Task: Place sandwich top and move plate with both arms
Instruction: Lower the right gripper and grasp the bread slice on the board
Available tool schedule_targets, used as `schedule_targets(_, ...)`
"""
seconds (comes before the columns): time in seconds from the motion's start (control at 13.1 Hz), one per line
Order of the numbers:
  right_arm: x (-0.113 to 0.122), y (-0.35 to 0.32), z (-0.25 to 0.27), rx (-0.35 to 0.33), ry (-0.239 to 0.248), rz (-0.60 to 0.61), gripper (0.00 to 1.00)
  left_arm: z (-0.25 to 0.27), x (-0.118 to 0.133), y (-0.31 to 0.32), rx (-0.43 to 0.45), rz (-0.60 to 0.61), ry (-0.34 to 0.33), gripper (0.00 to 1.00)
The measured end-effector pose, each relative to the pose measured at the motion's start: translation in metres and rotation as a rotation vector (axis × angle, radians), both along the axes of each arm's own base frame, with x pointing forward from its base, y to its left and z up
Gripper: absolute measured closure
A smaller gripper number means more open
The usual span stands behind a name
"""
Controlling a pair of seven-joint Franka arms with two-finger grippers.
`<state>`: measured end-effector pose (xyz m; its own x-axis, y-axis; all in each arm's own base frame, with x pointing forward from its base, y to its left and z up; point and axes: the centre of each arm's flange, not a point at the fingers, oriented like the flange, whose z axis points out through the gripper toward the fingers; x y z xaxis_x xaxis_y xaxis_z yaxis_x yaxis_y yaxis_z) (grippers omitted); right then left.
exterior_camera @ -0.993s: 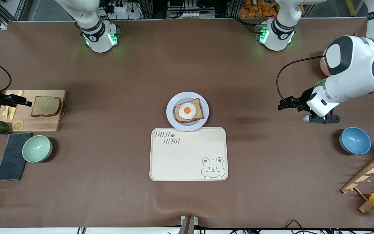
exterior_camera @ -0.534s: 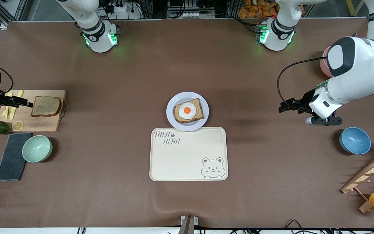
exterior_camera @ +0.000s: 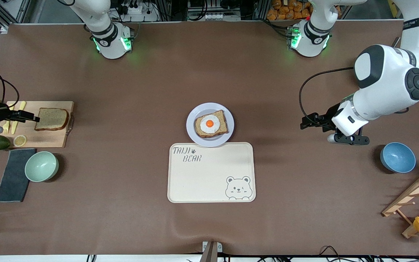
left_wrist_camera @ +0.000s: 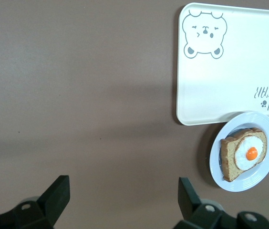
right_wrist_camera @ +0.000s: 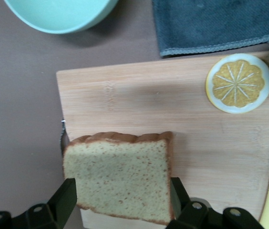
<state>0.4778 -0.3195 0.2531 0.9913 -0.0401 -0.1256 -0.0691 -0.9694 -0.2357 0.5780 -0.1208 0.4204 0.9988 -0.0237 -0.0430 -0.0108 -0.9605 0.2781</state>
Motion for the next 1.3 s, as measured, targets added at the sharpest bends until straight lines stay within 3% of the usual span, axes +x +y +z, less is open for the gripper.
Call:
schedule_targets(0.38,-0.007,-0.009,-0.023,0.005,0.006,0.005,0.17,-0.001,0.002,0.005,0.000,0.012,-0.004,0.00)
schedule_targets(0.61,-0.011,-0.016,-0.033,0.019,-0.015,0.014,0.17,0.001,0.003,0.005,-0.001,0.021,-0.014,0.00)
schedule_targets(0.76,-0.014,-0.020,-0.040,0.032,-0.017,0.018,0.22,0.001,0.004,0.005,-0.001,0.028,-0.016,0.00)
schedule_targets(0.84,-0.015,-0.020,-0.043,0.035,-0.015,0.017,0.30,0.001,0.004,0.005,-0.001,0.030,-0.016,0.00)
schedule_targets(1.3,-0.019,-0.023,-0.051,0.042,-0.006,0.012,0.33,0.002,0.005,0.006,-0.001,0.035,-0.019,0.00)
